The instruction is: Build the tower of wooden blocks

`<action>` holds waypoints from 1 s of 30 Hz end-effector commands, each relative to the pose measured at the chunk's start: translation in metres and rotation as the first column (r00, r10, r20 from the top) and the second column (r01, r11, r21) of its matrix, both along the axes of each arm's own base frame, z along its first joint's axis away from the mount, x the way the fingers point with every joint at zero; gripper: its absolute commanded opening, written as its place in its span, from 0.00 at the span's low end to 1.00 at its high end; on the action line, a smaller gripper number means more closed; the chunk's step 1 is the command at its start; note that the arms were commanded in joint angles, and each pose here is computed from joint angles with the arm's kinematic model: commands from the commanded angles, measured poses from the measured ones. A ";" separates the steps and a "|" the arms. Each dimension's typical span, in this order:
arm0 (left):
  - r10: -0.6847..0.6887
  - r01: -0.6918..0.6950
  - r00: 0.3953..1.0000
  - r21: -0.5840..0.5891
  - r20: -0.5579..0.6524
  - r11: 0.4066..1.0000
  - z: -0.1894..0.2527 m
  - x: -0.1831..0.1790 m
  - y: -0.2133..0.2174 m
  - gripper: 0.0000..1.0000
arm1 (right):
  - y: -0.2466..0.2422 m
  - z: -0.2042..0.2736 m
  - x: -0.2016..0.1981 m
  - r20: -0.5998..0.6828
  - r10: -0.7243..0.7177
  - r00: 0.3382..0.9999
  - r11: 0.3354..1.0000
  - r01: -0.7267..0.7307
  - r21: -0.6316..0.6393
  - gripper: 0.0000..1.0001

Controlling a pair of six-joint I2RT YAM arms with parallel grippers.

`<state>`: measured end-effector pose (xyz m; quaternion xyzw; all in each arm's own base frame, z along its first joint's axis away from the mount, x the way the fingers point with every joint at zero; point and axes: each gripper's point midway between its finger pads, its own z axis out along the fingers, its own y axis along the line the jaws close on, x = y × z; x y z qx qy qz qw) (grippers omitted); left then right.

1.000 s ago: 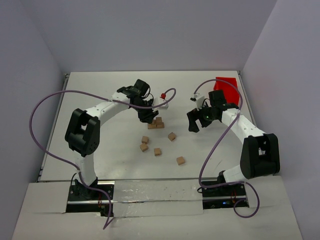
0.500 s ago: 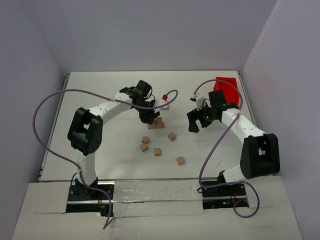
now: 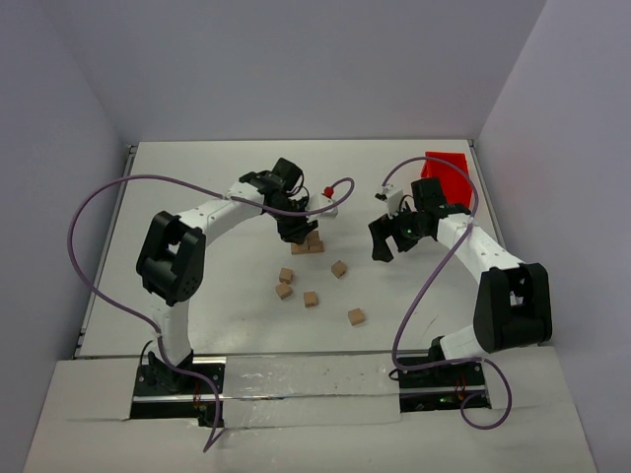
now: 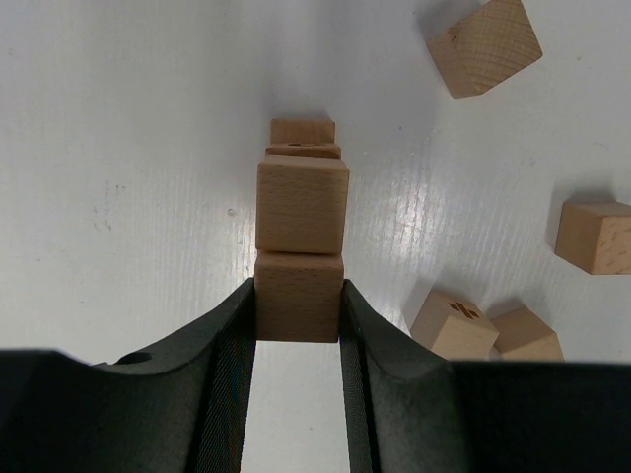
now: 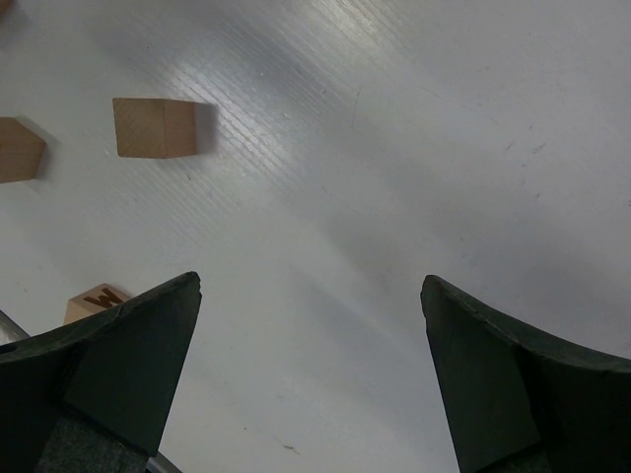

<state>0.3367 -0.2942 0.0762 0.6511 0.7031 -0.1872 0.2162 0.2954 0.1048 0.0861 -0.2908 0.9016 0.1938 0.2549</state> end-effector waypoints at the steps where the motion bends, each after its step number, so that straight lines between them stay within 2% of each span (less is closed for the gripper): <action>1: -0.011 0.013 0.999 -0.029 0.042 0.999 0.013 0.009 -0.013 0.26 | 0.000 0.015 0.011 0.044 0.003 0.999 1.000 -0.003 0.007 1.00; 9: -0.011 0.012 0.999 -0.022 0.039 1.000 0.010 0.010 -0.013 0.30 | 0.000 0.016 0.011 0.046 0.005 0.999 1.000 -0.005 0.006 1.00; 17: -0.011 0.012 0.999 -0.011 0.039 1.000 0.004 0.011 -0.012 0.39 | 0.000 0.016 0.011 0.043 0.007 0.999 1.000 -0.007 0.006 1.00; 23: -0.011 0.012 0.999 -0.015 0.043 1.000 0.005 0.012 -0.013 0.54 | 0.000 0.015 0.010 0.041 0.007 0.999 1.000 -0.007 0.006 1.00; 30: -0.008 0.009 0.999 -0.023 0.049 1.000 0.006 0.012 -0.014 0.55 | 0.000 0.015 0.010 0.040 0.007 0.999 1.000 -0.007 0.007 1.00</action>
